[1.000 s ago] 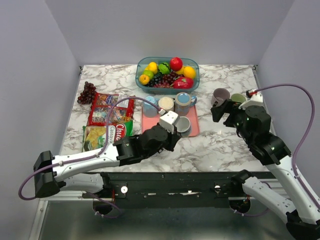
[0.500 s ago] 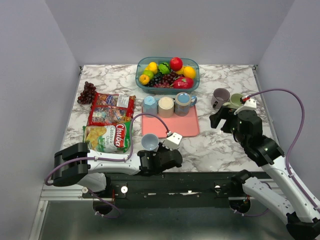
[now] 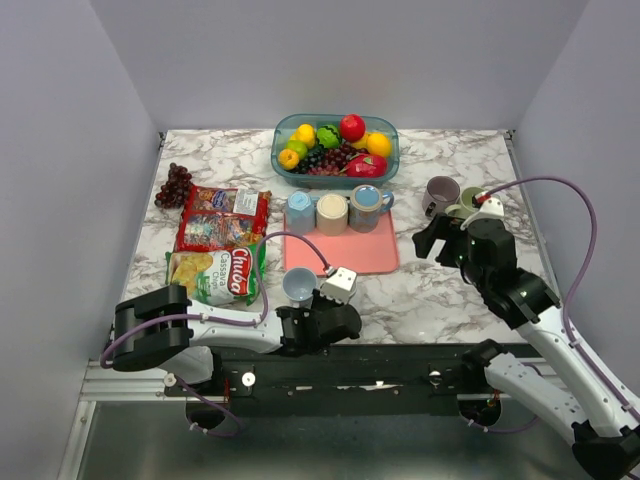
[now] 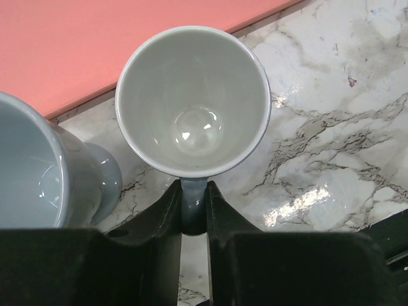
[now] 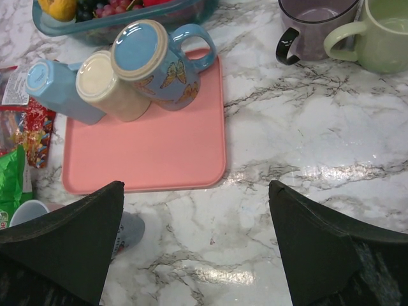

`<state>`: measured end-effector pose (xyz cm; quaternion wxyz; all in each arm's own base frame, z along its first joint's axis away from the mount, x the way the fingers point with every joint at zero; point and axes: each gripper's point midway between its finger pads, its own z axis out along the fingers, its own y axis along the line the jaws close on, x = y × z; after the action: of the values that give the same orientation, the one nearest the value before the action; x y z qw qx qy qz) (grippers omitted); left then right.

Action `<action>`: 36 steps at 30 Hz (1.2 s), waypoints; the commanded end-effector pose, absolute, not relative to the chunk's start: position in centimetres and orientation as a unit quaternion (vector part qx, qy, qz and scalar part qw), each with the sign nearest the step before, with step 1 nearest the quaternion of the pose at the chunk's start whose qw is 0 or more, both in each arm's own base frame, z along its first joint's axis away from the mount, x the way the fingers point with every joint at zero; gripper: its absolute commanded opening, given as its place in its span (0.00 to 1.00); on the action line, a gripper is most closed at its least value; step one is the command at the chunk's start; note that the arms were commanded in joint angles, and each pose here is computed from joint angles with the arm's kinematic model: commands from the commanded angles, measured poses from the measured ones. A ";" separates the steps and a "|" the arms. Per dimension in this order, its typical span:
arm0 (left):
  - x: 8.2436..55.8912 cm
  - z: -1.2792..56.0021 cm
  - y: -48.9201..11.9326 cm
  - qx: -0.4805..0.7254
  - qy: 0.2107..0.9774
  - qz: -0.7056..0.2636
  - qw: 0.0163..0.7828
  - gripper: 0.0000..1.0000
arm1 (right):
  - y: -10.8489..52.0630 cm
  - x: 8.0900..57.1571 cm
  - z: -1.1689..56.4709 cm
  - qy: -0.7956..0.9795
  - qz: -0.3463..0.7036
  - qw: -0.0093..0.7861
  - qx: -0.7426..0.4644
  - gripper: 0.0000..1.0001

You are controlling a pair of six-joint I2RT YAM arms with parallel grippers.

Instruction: Turn the mug right side up

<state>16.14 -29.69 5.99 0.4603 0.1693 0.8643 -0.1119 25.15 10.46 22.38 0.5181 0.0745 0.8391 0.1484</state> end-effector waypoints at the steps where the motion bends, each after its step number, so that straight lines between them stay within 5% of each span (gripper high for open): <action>1: 17.1 6.6 -29.0 0.121 0.855 -0.112 0.491 0.11 | 11.3 25.5 21.7 0.842 0.161 0.509 0.074 1.00; 8: 17.0 7.3 -28.7 0.119 0.851 -0.126 0.497 0.70 | 12.3 26.2 21.7 0.848 0.168 0.500 0.058 1.00; 16: 16.4 12.6 -29.3 0.117 0.825 -0.184 0.521 0.98 | 15.1 27.7 22.2 0.849 0.203 0.488 0.018 1.00; 29: 19.6 20.0 -27.4 0.099 0.806 -0.186 0.554 0.99 | 18.2 37.8 25.5 0.836 0.120 0.523 -0.116 1.00; 36: 22.8 21.6 -25.6 0.072 0.809 -0.203 0.547 0.99 | 15.9 44.4 23.0 0.873 0.046 0.483 -0.055 0.82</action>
<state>21.70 -26.63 20.74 0.5559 0.0662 0.8051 -0.1959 41.67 17.69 24.57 0.5023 -0.0695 0.8561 0.0996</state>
